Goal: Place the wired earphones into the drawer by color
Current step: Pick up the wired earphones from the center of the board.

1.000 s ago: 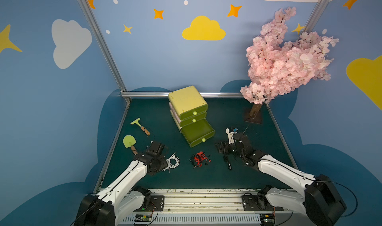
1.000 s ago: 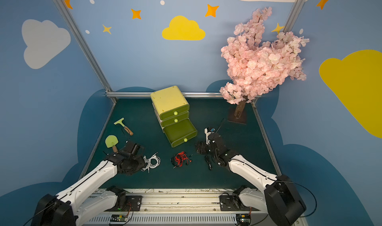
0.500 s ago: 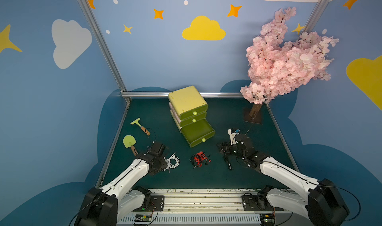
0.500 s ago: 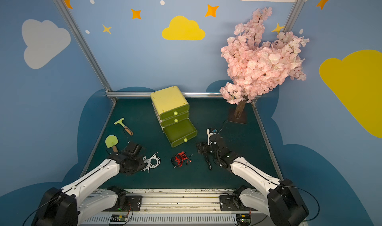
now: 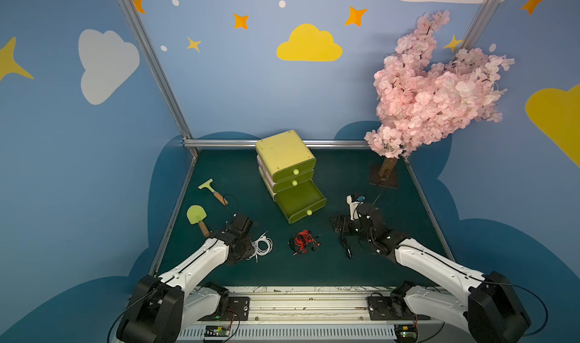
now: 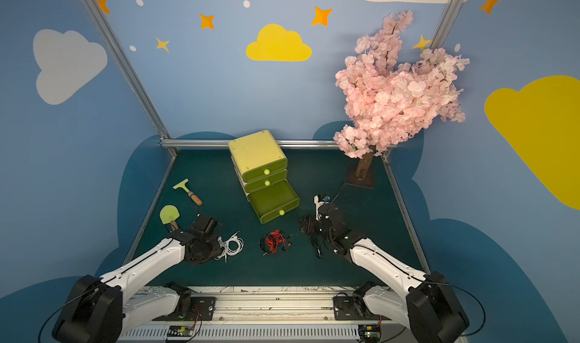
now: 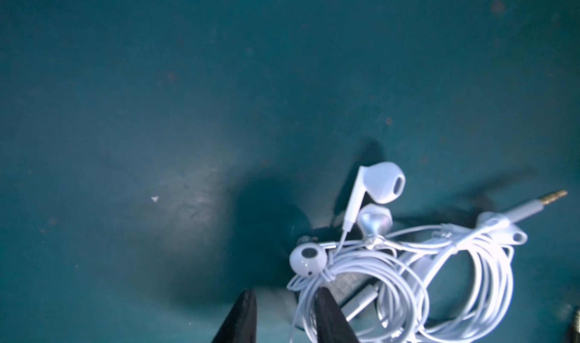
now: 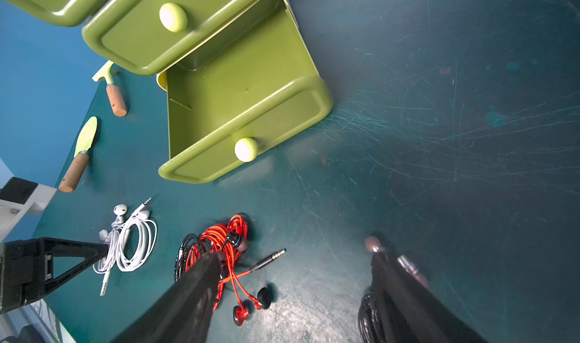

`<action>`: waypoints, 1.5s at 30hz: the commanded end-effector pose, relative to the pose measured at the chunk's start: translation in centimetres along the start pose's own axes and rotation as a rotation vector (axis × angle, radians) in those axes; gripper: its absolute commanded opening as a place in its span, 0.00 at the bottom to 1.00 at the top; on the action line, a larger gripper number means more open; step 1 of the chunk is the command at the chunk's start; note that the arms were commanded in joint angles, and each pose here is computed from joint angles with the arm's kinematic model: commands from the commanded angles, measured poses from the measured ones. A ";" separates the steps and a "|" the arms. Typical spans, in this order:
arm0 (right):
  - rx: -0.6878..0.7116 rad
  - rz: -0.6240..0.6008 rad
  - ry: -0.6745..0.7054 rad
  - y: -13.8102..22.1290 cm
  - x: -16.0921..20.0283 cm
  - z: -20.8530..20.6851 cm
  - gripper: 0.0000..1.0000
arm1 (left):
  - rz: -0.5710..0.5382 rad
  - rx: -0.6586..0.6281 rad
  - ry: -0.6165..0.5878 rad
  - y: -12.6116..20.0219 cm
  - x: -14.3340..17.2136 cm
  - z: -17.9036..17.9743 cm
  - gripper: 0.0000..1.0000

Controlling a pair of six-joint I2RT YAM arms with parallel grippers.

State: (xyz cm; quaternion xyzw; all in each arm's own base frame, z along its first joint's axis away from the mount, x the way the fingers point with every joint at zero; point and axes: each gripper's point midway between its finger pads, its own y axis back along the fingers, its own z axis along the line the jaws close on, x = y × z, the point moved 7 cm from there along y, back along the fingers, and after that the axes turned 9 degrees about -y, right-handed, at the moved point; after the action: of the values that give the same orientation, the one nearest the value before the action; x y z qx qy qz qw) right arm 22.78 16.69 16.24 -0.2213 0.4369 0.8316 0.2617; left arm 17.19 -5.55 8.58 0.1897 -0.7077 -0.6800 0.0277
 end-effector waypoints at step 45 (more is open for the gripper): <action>0.014 -0.039 -0.012 0.7 -0.4 -0.3 0.81 | -0.159 0.163 -0.014 5.7 -1.8 -1.4 0.03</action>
State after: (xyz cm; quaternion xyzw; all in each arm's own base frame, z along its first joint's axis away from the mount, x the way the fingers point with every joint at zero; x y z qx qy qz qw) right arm 22.64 16.20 16.47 -0.2229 0.4389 0.8261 0.2744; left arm 17.92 -6.09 13.69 0.2459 -0.7392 -0.6260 -0.0361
